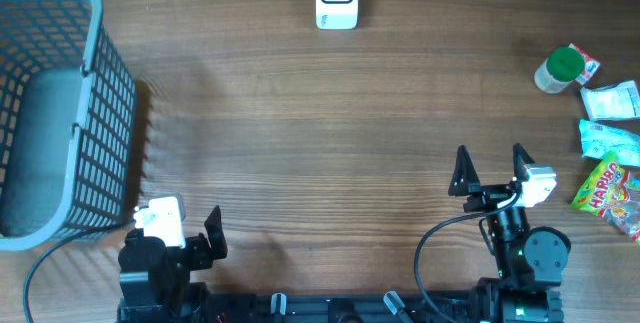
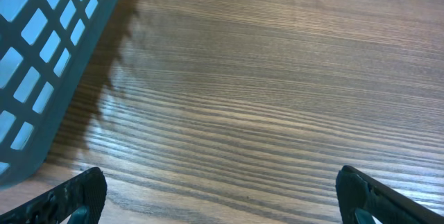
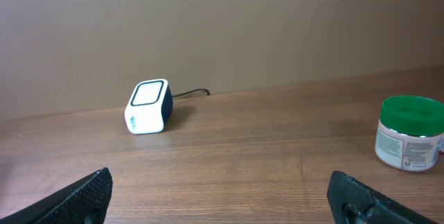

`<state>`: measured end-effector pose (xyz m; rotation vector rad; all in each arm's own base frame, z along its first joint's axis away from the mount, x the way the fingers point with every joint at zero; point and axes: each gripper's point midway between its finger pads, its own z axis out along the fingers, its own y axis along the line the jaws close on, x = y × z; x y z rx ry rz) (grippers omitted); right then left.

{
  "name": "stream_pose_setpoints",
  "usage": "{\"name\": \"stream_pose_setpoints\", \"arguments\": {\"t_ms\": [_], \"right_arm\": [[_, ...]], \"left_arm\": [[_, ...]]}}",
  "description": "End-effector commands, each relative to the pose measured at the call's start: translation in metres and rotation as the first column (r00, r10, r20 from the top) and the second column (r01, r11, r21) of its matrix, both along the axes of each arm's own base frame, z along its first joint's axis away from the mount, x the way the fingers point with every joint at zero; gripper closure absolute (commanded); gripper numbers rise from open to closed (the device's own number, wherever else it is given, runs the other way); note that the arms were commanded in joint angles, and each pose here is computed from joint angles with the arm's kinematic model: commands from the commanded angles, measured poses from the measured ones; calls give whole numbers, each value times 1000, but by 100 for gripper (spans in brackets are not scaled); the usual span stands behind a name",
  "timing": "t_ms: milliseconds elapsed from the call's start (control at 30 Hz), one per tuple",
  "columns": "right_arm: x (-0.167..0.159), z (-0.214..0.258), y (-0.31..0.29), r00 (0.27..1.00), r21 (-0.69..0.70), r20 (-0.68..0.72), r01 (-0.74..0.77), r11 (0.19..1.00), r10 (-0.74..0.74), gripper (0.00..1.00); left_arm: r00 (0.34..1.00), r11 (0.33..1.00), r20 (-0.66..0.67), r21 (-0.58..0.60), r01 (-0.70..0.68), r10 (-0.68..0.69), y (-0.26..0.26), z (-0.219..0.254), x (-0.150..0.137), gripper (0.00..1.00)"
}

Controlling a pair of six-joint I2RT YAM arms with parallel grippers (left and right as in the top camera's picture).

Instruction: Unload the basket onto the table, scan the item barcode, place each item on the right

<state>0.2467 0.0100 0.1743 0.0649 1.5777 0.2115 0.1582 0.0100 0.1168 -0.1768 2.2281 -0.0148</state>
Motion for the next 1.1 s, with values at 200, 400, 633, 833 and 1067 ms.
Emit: {"name": "stream_pose_setpoints", "arguments": {"t_ms": [200,400,633,833,1067], "right_arm": [[-1,4,-2,1000,9,16,12,1000,-12,0],[-1,4,-2,1000,9,16,12,1000,-13,0],[-1,4,-2,1000,9,16,12,1000,-12,0],[-1,4,-2,1000,9,16,12,1000,-13,0],[-1,4,-2,1000,9,16,12,1000,-13,0]], "left_arm": [[890,997,449,9,83,-78,-12,53,68,0],[829,993,549,23,114,-108,-19,42,86,0],[828,994,551,23,110,-105,-19,41,87,0],[823,989,552,24,149,-137,-28,41,86,0],[824,990,552,24,138,-129,-26,41,86,0]]}}
